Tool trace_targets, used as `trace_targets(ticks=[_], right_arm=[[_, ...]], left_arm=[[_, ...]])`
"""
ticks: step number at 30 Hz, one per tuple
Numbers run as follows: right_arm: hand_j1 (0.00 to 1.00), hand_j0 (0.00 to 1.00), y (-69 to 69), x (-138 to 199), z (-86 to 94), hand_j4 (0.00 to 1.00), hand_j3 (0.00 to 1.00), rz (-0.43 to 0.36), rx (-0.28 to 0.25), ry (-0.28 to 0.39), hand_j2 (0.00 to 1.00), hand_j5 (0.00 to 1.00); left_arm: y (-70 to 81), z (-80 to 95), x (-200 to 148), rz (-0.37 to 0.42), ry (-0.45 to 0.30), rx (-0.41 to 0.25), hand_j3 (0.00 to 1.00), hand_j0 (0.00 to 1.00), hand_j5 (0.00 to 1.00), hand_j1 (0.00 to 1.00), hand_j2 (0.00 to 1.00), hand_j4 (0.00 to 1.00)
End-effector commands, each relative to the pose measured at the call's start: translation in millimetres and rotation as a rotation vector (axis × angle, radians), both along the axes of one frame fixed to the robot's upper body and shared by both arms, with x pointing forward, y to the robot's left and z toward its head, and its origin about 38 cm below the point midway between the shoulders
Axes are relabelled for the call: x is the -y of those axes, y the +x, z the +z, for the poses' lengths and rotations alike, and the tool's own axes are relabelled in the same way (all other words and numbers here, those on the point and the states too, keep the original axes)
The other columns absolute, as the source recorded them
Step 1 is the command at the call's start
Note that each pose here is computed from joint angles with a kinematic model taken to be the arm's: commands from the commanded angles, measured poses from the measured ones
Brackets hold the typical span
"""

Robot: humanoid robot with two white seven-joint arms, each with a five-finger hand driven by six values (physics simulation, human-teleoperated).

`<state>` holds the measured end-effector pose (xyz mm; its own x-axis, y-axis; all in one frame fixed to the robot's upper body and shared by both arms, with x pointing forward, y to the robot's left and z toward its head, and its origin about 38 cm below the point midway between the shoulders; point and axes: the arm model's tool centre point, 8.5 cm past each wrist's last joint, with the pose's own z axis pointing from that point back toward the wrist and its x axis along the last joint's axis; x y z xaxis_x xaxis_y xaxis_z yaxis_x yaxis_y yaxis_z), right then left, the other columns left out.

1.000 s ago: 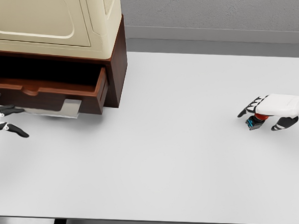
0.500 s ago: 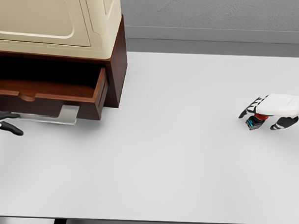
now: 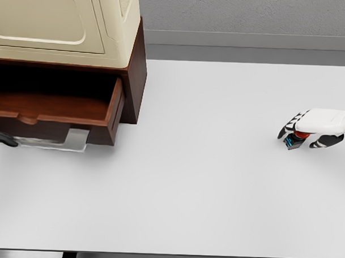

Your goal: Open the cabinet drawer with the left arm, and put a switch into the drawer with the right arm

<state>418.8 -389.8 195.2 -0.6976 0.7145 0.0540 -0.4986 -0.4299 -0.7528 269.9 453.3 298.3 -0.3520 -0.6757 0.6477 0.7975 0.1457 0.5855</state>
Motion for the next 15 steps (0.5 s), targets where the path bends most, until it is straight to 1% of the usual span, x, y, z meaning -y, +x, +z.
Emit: trace_targets(ticks=[1,2,4,7,11,13,14,15], right_arm=[[0.76,0.76,0.0,0.8,0.0,0.76,0.76,-0.004,-0.001,0.001,0.76,0.76],[0.73,0.73,0.0,0.8,0.0,0.73,0.73,-0.004,-0.001,0.001,0.73,0.73],[0.71,0.71,-0.1,0.3,0.2,0.71,0.71,-0.003,-0.001,0.002,0.71,0.71],[0.71,0.71,-0.1,0.3,0.2,0.71,0.71,-0.003,-0.001,0.002,0.71,0.71],[0.67,0.67,-0.1,0.3,0.2,0.67,0.67,-0.003,-0.001,0.002,0.67,0.67],[0.67,0.67,-0.1,0.3,0.2,0.67,0.67,-0.003,-0.001,0.002,0.67,0.67],[0.67,0.67,-0.1,0.3,0.2,0.67,0.67,-0.003,-0.001,0.002,0.67,0.67],[0.67,0.67,-0.4,0.3,-0.4,0.67,0.67,-0.003,-0.002,0.002,0.67,0.67]], left_arm=[[-0.7,2.2,-8.8,-0.003,0.089,0.021,0.93,0.93,0.93,0.93,0.93,0.93],[0.3,4.3,-8.9,0.006,0.073,0.024,0.93,0.93,0.93,0.93,0.93,0.93],[2.1,8.4,-8.1,0.011,0.059,0.034,0.94,0.94,0.94,0.94,0.94,0.94],[3.2,11.1,-7.6,0.023,0.032,0.037,0.95,0.95,0.95,0.95,0.95,0.95],[7.6,22.0,-7.1,0.069,-0.069,0.05,0.95,0.95,0.95,0.95,0.95,0.95],[10.2,25.4,-15.6,0.109,-0.094,0.056,0.96,0.96,0.96,0.96,0.96,0.96],[12.6,30.7,-19.5,0.13,-0.114,0.069,0.96,0.96,0.96,0.96,0.96,0.96],[14.8,36.6,-22.3,0.141,-0.119,0.089,0.97,0.97,0.97,0.97,0.97,0.97]])
